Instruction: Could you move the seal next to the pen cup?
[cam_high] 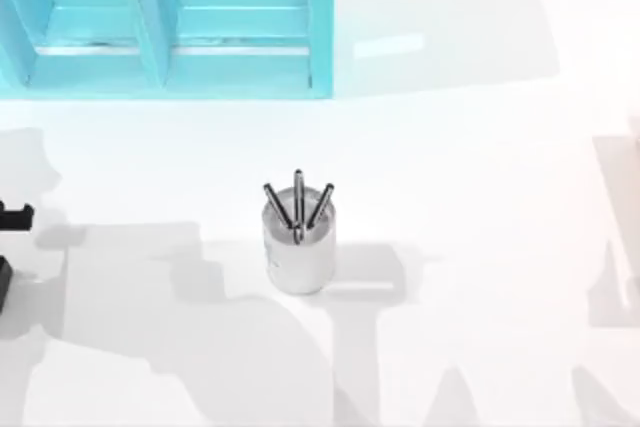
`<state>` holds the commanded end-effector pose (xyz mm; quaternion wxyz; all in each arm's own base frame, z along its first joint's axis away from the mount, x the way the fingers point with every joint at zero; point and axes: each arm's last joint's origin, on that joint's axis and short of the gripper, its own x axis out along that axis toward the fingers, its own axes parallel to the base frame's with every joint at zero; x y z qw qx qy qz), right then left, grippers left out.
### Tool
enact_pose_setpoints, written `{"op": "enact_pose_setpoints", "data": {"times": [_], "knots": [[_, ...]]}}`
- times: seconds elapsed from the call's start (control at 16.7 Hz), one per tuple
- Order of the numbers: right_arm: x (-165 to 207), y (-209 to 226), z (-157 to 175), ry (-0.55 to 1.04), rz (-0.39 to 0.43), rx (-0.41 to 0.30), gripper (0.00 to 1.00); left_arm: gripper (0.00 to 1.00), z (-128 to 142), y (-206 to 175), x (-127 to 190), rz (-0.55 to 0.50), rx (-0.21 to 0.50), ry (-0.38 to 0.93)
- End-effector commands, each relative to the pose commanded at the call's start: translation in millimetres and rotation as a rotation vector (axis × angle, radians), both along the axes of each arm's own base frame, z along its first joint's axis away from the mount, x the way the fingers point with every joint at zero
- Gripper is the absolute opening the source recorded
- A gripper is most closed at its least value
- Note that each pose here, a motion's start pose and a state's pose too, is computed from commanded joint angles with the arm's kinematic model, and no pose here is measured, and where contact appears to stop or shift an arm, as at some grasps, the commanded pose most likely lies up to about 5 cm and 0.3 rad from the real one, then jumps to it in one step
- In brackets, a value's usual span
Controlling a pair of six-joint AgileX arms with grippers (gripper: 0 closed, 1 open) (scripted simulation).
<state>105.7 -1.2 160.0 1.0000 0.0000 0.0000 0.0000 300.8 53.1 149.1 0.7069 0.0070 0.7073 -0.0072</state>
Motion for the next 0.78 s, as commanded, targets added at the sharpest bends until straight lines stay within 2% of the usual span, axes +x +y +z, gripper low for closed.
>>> {"op": "enact_pose_setpoints", "data": {"times": [0.54, 0.78], "knots": [[0.0, 0.0, 0.0, 0.000, 0.000, 0.000, 1.00, 0.00, 3.9, -4.5, 2.5, -0.002, 0.000, -0.001], [0.0, 0.0, 0.0, 0.000, 0.000, 0.000, 1.00, 0.00, 41.2, -43.4, 17.6, -0.001, 0.000, 0.001]]}}
